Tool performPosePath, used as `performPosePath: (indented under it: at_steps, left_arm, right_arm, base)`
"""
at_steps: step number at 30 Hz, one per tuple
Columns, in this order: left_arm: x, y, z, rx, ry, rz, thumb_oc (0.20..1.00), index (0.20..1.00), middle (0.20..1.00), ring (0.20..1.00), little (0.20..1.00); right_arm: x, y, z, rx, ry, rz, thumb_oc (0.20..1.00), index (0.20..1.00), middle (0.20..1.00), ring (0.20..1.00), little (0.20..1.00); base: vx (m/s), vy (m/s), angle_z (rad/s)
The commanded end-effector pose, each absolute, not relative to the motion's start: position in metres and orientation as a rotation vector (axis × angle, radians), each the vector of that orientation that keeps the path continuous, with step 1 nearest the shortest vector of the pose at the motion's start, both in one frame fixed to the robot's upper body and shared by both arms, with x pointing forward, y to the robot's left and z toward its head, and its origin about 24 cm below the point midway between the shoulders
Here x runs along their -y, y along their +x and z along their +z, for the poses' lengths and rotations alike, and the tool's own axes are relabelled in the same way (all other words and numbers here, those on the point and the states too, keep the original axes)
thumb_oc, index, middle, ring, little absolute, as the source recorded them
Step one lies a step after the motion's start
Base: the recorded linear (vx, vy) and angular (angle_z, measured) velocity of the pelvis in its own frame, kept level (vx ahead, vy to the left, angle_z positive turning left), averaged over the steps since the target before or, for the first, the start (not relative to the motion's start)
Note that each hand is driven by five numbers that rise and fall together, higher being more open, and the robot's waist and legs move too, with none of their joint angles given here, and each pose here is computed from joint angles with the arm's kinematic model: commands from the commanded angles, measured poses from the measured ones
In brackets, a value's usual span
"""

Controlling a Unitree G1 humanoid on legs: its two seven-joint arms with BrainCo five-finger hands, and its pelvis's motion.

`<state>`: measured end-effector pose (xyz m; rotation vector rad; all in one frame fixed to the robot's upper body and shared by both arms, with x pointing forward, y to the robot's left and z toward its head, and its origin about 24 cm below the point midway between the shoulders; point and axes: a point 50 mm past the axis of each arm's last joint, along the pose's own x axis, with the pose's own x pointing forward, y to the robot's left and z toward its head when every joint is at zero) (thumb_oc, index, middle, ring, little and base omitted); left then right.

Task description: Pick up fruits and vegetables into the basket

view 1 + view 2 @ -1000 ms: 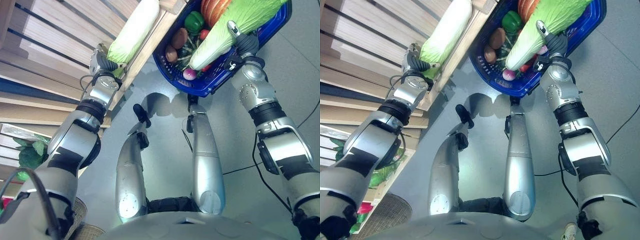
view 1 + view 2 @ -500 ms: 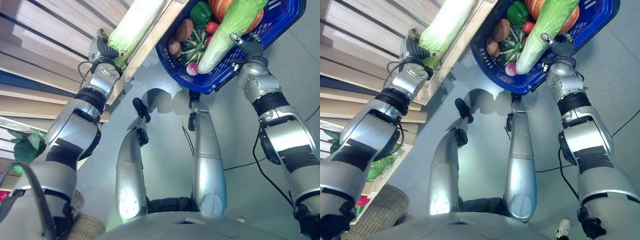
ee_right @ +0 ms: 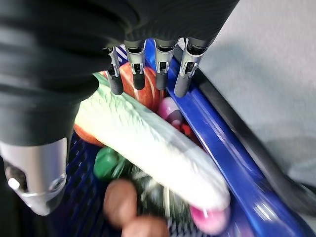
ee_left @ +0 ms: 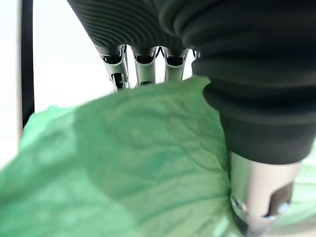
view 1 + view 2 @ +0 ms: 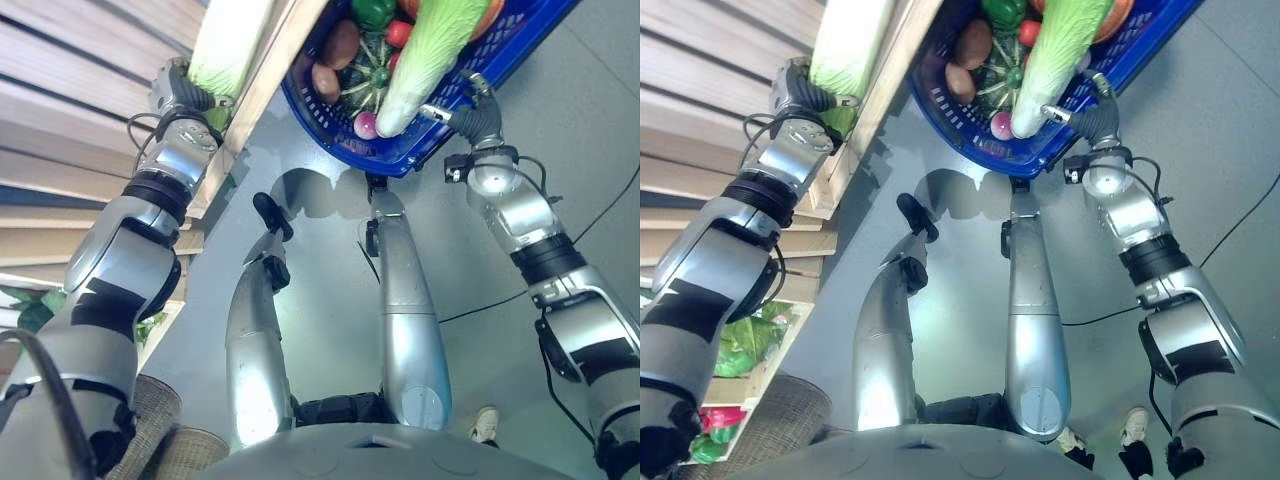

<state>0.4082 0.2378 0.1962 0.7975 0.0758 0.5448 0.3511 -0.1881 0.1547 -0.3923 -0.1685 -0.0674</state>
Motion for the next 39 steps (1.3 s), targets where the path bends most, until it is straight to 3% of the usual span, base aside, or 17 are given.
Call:
performPosePath:
  at_steps: [1,7,17,18,19,20,28,39]
  left_arm:
    - [-0.254,0.403,0.169,-0.231,0.807,0.496,1.0,1.0,1.0,1.0,1.0]
    - [-0.266,0.397,0.142,-0.403,0.742,0.364,1.0,1.0,1.0,1.0,1.0]
    - [-0.241,0.397,0.115,-0.459,0.405,0.176,1.0,1.0,1.0,1.0,1.0]
    - [-0.237,0.397,0.114,-0.45,0.354,0.153,0.909,0.909,0.909,0.909,0.909]
    - [-0.234,0.398,0.113,-0.441,0.315,0.143,0.482,0.482,0.482,0.482,0.482]
    - [-0.228,0.398,0.113,-0.419,0.27,0.136,0.2,0.2,0.2,0.2,0.2]
    - [-0.208,0.398,0.112,-0.318,0.033,0.151,0.2,0.2,0.2,0.2,0.2]
    - [-0.229,0.386,0.118,-0.108,0.167,0.369,0.2,0.2,0.2,0.2,0.2]
  right_arm:
    - [0.18,0.33,0.13,0.162,-0.395,0.06,1.0,1.0,1.0,1.0,1.0]
    - [0.179,0.316,0.117,0.12,-0.368,0.129,1.0,1.0,1.0,1.0,1.0]
    - [0.177,0.31,0.109,0.07,-0.351,0.127,1.0,1.0,1.0,1.0,1.0]
    - [0.177,0.309,0.108,0.07,-0.35,0.131,1.0,1.0,1.0,1.0,1.0]
    - [0.176,0.308,0.107,0.069,-0.351,0.135,1.0,1.0,1.0,1.0,1.0]
    - [0.174,0.307,0.106,0.069,-0.35,0.139,1.0,1.0,1.0,1.0,1.0]
    - [0.164,0.304,0.104,0.098,-0.315,0.146,1.0,1.0,1.0,1.0,1.0]
    - [0.157,0.29,0.146,0.394,-0.273,0.208,1.0,1.0,1.0,1.0,1.0]
  base:
    - [0.02,0.039,-0.12]
    - [0.02,0.031,-0.12]
    - [0.01,0.019,-0.08]
    - [0.01,-0.005,0.03]
    - [0.0,0.0,0.0]
    - [0.0,0.0,0.0]
    - [0.0,-0.008,0.01]
    - [-0.02,0.022,0.07]
